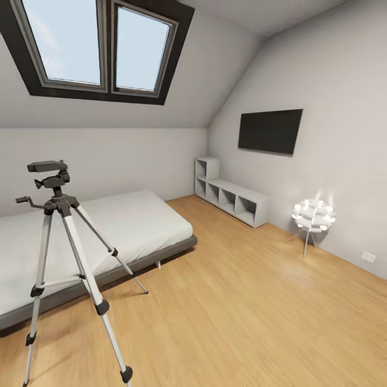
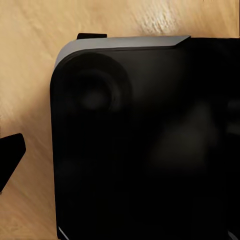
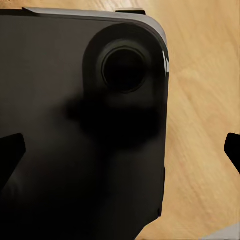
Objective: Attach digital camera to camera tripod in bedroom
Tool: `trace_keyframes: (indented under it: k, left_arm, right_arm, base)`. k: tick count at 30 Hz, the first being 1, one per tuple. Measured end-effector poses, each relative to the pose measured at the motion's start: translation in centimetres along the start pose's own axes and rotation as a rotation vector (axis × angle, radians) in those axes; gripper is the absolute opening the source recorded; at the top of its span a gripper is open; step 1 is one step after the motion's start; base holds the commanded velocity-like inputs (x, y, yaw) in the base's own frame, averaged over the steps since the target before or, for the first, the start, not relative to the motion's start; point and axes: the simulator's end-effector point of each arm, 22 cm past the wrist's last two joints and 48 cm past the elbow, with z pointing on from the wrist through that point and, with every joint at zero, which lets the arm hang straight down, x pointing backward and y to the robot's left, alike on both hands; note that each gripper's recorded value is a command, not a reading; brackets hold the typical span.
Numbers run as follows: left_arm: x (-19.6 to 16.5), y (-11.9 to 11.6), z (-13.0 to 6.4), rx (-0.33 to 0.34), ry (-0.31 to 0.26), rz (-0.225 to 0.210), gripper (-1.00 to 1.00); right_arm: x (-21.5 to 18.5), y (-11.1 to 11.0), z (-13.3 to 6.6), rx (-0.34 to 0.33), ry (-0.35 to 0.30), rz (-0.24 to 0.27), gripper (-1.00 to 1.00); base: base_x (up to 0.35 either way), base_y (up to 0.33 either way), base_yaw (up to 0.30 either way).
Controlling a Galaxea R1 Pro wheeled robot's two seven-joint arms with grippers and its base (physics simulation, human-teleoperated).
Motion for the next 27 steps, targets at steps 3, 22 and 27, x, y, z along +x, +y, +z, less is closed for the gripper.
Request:
trace_keyframes:
  k: [3, 22, 27]
  left_arm:
    - [-0.07, -0.01, 0.0, 0.0, -0.002, -0.001, 1.0]
    - [-0.6, 0.1, 0.01, -0.002, -0.015, 0.0, 1.0]
    - [-0.73, 0.13, 0.01, -0.003, -0.018, 0.0, 1.0]
  right_arm:
    - [-0.05, -0.02, 0.0, 0.0, -0.001, 0.0, 1.0]
    - [-0.5, 0.01, 0.01, 0.0, -0.013, 0.002, 1.0]
    - [-0.64, 0.0, 0.01, 0.0, -0.016, 0.003, 1.0]
  base:
    - [0.0, 0.0, -0.219]
    - [0.0, 0.0, -0.219]
    - [0.0, 0.0, -0.219]
